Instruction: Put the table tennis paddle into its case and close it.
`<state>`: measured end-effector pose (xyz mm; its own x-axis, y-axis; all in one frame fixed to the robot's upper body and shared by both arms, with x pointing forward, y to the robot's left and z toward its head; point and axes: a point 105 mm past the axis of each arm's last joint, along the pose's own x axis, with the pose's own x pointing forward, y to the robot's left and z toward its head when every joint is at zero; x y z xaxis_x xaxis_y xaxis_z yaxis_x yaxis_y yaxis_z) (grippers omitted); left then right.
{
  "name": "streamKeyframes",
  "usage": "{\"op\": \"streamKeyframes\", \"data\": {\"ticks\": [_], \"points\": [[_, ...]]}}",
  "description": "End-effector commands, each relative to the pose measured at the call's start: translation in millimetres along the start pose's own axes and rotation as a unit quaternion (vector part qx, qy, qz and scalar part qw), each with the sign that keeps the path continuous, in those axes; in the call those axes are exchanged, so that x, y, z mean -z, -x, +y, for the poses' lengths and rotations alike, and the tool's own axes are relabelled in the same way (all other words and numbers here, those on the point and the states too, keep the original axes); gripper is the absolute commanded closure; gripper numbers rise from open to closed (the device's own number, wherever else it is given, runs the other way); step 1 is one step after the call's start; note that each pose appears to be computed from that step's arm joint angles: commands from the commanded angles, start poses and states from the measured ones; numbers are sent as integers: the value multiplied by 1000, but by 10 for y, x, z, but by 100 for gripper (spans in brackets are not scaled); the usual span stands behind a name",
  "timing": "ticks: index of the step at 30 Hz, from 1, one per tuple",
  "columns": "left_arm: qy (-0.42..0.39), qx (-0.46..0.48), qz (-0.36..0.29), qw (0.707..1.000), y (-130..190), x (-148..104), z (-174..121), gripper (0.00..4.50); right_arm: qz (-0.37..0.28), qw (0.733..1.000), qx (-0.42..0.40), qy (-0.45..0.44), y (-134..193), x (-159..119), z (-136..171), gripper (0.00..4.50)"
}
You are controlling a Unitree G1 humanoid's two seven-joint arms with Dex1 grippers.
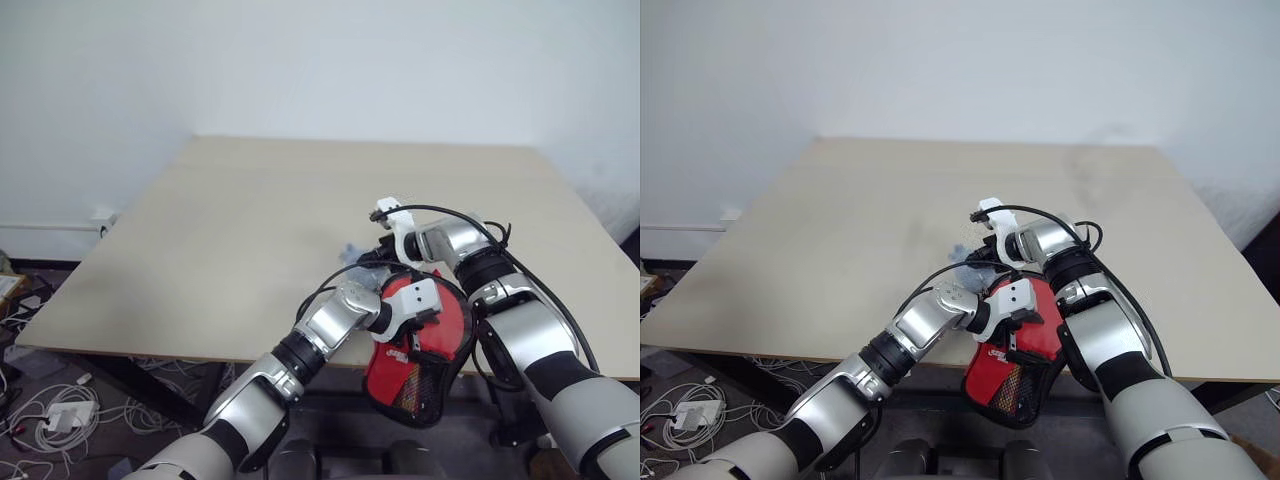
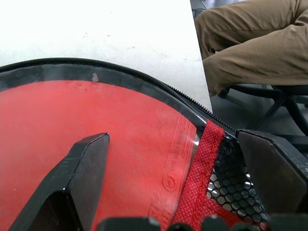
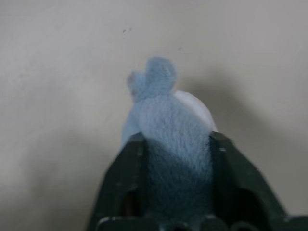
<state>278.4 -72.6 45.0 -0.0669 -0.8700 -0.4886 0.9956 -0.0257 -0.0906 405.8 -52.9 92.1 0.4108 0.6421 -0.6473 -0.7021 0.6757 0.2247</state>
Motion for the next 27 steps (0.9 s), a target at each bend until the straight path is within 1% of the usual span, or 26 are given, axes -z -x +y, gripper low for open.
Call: {"op": "streamKeyframes", "data": {"ticks": [1, 2, 3, 4, 6, 8, 12, 15, 20, 23, 27], "points": [[68, 1, 83, 994, -42, 508, -51, 0, -54, 998, 18, 5, 88, -253, -40, 388], [68, 1, 84, 994, -41, 510, -50, 0, -70, 997, 27, 0, 108, -307, -64, 418], [67, 1, 85, 994, -40, 512, -49, 0, -90, 995, 38, -6, 137, -376, -97, 438], [68, 1, 87, 994, -38, 519, -50, 0, -115, 992, 54, -18, 178, -457, -145, 446], [70, 2, 91, 993, -33, 533, -50, 0, -159, 982, 93, -43, 279, -581, -274, 446], [72, 4, 95, 993, -27, 546, -50, 0, -187, 972, 131, -57, 376, -639, -407, 446], [73, 4, 97, 993, -22, 552, -39, 0, -220, 957, 181, -62, 524, -658, -597, 446], [75, -1, 99, 992, -23, 548, -20, 0, -229, 947, 217, -52, 625, -592, -739, 446], [77, -5, 101, 992, -9, 545, 16, 0, -253, 920, 286, -85, 878, -385, -1060, 446], [78, -7, 101, 992, -3, 538, 41, 0, -255, 910, 311, -104, 1031, -240, -1210, 446], [81, -14, 102, 991, -2, 537, 69, 0, -259, 901, 333, -106, 1235, -117, -1323, 446]]}}
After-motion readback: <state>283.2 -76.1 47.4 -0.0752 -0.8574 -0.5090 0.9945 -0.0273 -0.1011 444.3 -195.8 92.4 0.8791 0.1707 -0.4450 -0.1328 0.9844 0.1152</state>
